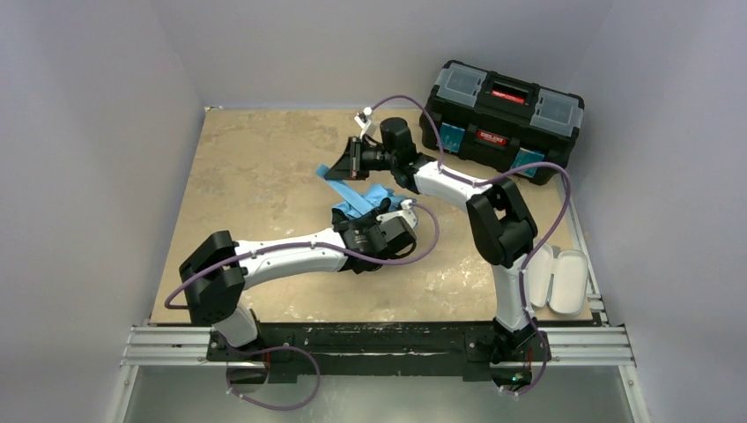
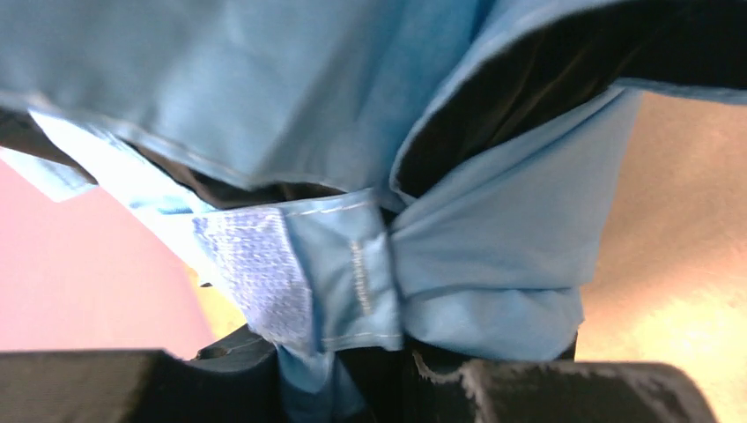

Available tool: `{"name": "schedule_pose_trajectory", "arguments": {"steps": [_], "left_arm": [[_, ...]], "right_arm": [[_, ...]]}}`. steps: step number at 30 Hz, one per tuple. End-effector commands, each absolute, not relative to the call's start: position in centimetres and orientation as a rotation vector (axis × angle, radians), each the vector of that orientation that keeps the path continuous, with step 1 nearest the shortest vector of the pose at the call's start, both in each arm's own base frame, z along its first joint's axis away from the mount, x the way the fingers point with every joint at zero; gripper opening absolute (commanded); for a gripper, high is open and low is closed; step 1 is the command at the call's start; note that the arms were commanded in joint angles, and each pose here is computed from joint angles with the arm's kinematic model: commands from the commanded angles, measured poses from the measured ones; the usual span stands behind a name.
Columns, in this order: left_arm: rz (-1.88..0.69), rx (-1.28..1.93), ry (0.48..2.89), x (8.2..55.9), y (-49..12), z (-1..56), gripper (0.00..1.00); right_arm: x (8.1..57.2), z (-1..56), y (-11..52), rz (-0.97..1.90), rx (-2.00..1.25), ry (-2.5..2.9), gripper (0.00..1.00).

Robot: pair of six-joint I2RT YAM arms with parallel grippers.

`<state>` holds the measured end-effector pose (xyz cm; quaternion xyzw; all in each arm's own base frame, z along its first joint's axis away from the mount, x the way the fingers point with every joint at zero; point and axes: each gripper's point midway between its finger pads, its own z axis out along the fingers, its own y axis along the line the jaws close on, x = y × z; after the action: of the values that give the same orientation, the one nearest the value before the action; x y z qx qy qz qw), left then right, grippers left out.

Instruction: Put away the umbrella

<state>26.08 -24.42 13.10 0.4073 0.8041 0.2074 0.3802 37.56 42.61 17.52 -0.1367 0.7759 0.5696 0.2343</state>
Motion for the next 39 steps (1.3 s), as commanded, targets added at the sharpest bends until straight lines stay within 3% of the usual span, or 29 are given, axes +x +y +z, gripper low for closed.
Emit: {"name": "schedule_pose_trajectory", "arguments": {"steps": [1, 6, 12, 19, 25, 27, 29, 32, 37, 39], "left_arm": [[0.72, 1.029, 1.878, 26.0, -25.0, 14.2, 0.0], [0.831, 1.097, 1.848, 23.9, -26.3, 9.4, 0.0], [0.887, 1.176, 1.852, 21.6, -27.9, 4.7, 0.0], [0.869, 1.264, 1.901, 19.4, -28.1, 1.0, 0.0], [0.84, 1.329, 1.982, 18.2, -27.7, -1.6, 0.02], [0.817, 1.33, 2.008, 17.9, -27.7, -1.7, 0.15], [0.775, 1.331, 2.038, 17.5, -27.8, -1.4, 0.37], [0.717, 1.341, 2.075, 16.9, -27.9, -0.6, 0.6], [0.692, 1.334, 2.096, 16.5, -27.5, 1.3, 0.79], [0.675, 1.335, 2.113, 16.3, -27.5, 2.4, 0.82]], "right_arm": [[38.4, 22.0, 43.3, 1.591, -0.428, 2.031, 0.0], [38.8, 19.6, 43.1, 1.557, -0.37, 2.097, 0.0], [38.6, 12.7, 42.3, 1.493, -0.263, 2.241, 0.0], [35.4, 1.9, 39.8, 1.405, -0.192, 2.468, 0.0], [31.2, -1.8, 37.0, 1.389, -0.145, 2.534, 0.0], [30.4, -2.1, 36.3, 1.375, -0.141, 2.538, 0.0], [29.8, -2.2, 35.9, 1.371, -0.145, 2.536, 0.0], [29.3, -2.1, 35.5, 1.375, -0.151, 2.526, 0.0], [29.5, -1.7, 35.7, 1.382, -0.166, 2.506, 0.0], [29.7, -1.5, 35.8, 1.386, -0.169, 2.497, 0.0]]}}
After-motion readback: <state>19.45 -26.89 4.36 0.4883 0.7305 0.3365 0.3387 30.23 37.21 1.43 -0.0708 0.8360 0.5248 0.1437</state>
